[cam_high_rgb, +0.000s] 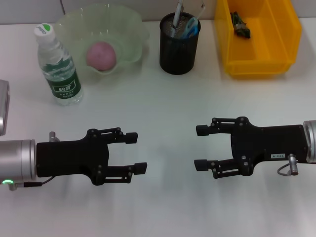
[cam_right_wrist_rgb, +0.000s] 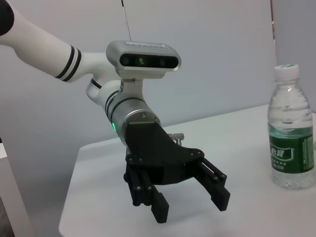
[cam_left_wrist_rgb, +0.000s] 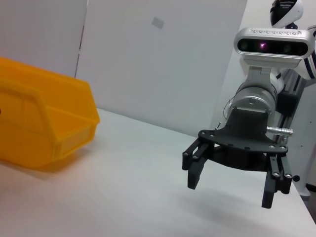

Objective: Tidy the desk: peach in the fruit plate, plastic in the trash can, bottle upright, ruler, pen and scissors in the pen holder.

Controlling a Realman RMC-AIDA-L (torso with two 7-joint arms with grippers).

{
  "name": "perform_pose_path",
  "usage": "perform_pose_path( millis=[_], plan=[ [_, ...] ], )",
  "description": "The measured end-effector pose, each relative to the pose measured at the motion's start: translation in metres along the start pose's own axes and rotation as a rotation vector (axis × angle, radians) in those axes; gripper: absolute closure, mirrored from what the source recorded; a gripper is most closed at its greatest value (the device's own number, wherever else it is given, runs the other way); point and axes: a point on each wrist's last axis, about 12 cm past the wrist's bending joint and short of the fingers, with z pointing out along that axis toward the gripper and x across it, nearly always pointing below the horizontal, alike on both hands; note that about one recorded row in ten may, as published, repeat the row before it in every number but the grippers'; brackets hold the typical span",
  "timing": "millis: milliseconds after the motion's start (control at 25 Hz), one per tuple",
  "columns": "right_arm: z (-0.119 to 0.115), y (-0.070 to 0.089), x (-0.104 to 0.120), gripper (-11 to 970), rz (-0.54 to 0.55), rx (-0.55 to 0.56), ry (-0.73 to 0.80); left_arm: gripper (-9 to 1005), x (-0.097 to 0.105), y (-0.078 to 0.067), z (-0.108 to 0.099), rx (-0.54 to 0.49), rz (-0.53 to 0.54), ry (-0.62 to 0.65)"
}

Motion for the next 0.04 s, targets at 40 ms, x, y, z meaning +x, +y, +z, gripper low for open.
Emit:
perform_pose_path(
  millis=[40],
  plan=[
    [0.0, 0.0, 0.0, 159, 0.0, 0.0, 0.0, 215, 0.0, 0.0, 0.0, 0.0, 0.0, 0.0]
  ],
)
